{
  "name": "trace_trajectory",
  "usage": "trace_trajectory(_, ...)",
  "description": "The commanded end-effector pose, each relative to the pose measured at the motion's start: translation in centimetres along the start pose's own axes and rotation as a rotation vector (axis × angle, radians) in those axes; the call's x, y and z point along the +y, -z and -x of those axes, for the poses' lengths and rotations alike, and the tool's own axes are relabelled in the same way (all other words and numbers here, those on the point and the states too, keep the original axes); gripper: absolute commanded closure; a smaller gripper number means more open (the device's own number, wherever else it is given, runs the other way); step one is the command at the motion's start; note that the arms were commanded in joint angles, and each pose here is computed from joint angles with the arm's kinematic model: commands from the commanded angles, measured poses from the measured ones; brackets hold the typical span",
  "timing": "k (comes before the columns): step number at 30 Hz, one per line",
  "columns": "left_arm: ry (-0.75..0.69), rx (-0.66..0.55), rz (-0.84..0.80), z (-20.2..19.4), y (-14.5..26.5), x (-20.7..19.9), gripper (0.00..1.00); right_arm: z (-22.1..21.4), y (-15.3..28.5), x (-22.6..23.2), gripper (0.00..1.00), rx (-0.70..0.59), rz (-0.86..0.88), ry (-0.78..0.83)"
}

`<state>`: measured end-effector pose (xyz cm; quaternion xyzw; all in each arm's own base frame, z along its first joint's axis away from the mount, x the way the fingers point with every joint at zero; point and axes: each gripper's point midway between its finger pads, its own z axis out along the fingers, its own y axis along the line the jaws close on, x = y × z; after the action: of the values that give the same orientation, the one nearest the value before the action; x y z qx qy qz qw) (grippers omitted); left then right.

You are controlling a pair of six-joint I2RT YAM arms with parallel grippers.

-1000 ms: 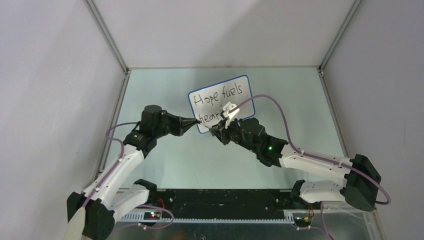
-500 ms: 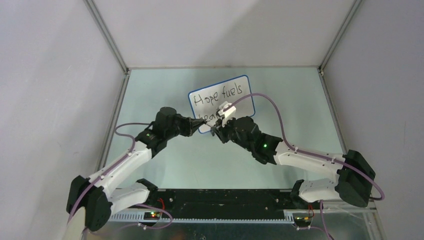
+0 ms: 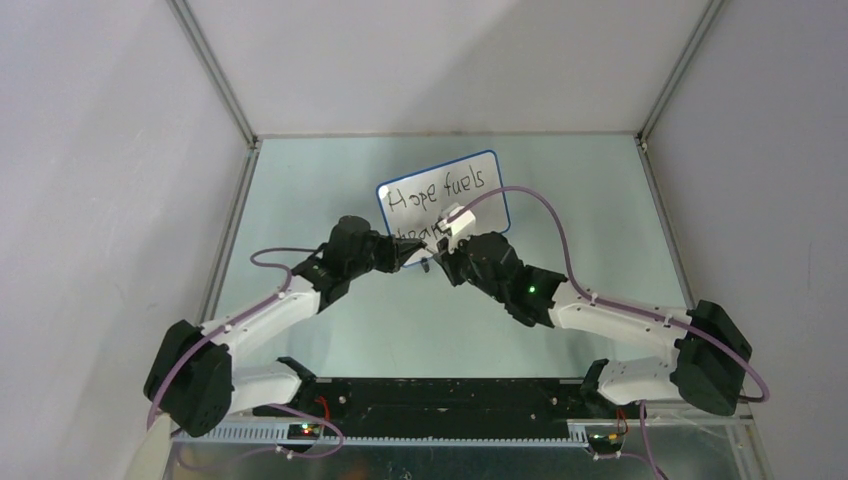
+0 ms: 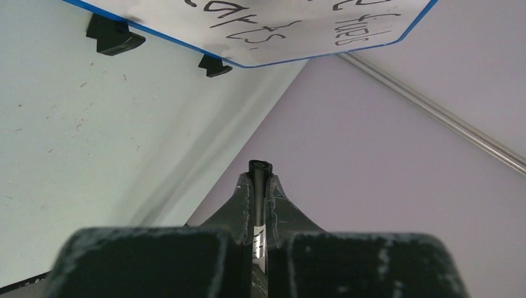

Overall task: Write a sentence on the whiteboard
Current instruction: Insert the whiteboard marker without the cap into the pen cap, then put down the whiteboard marker at the center of the board.

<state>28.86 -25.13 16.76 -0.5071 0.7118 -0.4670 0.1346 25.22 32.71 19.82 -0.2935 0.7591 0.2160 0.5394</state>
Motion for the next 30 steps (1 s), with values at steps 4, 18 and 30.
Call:
trace_trajectory(4, -0.175, 0.305, -0.058, -7.7, 4.8, -3.4, 0.64, 3.8, 1.3, 1.0, 1.0, -0.098, 0.074, -0.043)
trace_trajectory(18, -0.385, 0.08, -0.001, 0.2, 7.2, -2.3, 0.01, -0.3, 4.8, -3.2, 1.0, 0.08, 0.181, -0.374)
trace_trajectory(30, -0.887, -0.474, -0.034, 10.8, 12.5, -5.8, 0.01, -11.3, 5.9, -2.4, 1.0, 0.435, 0.343, -0.845)
